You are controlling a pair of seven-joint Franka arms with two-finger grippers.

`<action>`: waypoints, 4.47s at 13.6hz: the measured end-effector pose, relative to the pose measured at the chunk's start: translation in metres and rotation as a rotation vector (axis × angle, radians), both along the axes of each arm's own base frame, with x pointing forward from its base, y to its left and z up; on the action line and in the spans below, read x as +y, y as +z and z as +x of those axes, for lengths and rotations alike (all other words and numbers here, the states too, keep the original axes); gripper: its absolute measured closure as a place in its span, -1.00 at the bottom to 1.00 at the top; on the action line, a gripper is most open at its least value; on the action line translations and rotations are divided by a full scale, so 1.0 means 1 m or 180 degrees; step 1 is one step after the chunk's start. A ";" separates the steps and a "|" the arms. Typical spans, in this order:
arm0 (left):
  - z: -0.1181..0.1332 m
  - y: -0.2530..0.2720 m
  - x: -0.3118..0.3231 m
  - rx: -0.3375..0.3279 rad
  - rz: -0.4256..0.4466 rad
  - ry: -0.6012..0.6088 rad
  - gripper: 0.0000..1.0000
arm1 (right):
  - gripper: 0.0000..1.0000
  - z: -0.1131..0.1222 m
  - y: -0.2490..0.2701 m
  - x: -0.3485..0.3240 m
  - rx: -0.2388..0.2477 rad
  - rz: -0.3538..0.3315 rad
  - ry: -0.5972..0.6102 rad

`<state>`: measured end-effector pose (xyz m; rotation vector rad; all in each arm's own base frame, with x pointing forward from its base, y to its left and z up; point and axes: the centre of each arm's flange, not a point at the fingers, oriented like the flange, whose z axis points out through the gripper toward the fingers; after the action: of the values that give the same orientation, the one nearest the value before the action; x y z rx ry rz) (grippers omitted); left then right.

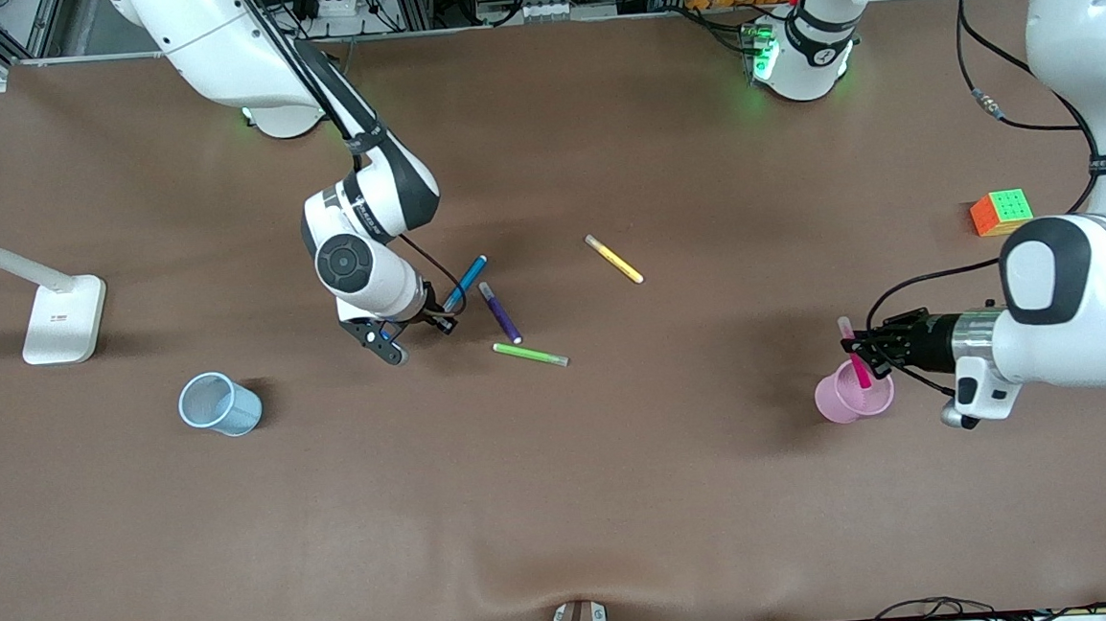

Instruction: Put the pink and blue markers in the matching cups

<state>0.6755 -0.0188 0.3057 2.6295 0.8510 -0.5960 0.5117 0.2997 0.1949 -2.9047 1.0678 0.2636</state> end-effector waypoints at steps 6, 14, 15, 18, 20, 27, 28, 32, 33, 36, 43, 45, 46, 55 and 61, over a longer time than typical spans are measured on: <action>0.001 -0.014 0.020 0.0053 -0.0209 0.0161 0.66 | 0.17 -0.015 -0.009 0.010 0.0023 -0.0033 0.0007; 0.001 -0.021 0.030 0.0081 -0.0292 0.0264 0.35 | 0.66 -0.024 -0.015 0.015 -0.0124 -0.0007 -0.0039; 0.001 -0.020 0.030 0.0078 -0.0293 0.0265 0.16 | 0.66 -0.019 -0.011 0.014 -0.0167 0.0008 -0.0058; 0.005 -0.015 0.031 0.0032 -0.0292 0.0272 -0.48 | 0.66 0.007 0.032 0.007 -0.0320 0.0090 -0.0144; 0.011 0.001 0.033 -0.0068 -0.0285 0.0277 -0.92 | 0.66 0.028 0.068 -0.005 -0.0395 0.0036 -0.0084; 0.004 0.132 0.025 -0.0802 0.0356 -0.0344 -1.00 | 0.66 0.110 0.164 -0.087 -0.0829 -0.0369 0.0366; -0.002 0.153 0.024 -0.0891 0.0434 -0.0512 -1.00 | 0.66 0.118 0.171 -0.103 -0.0879 -0.0406 0.0473; -0.030 0.217 0.032 -0.1036 0.0820 -0.1019 -1.00 | 0.66 0.144 0.195 -0.168 -0.1041 -0.0696 0.1043; -0.036 0.228 0.033 -0.1035 0.0859 -0.1085 -1.00 | 0.66 0.150 0.199 -0.189 -0.1064 -0.0743 0.1170; -0.059 0.260 0.030 -0.0965 0.0894 -0.1170 -1.00 | 0.66 0.163 0.199 -0.257 -0.1109 -0.0830 0.1450; -0.106 0.326 0.004 -0.1128 0.0987 -0.1409 -1.00 | 0.66 0.169 0.164 -0.329 -0.1285 -0.0969 0.1640; -0.114 0.330 -0.005 -0.1159 0.0991 -0.1518 -1.00 | 0.66 0.165 0.146 -0.329 -0.1366 -0.0987 0.1661; -0.119 0.329 -0.011 -0.1182 0.1002 -0.1580 -1.00 | 0.66 0.164 0.138 -0.329 -0.1383 -0.0990 0.1669; -0.160 0.326 -0.024 -0.1159 0.1018 -0.1714 -1.00 | 0.66 0.143 0.100 -0.330 -0.1405 -0.0968 0.1693; -0.163 0.327 -0.024 -0.1120 0.1130 -0.1824 -1.00 | 0.37 0.136 0.089 -0.328 -0.1340 -0.0940 0.1698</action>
<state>0.5128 -0.0431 0.6332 3.1810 0.0905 -0.0887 0.6479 -0.0286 0.2842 -3.2275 0.2805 -0.5203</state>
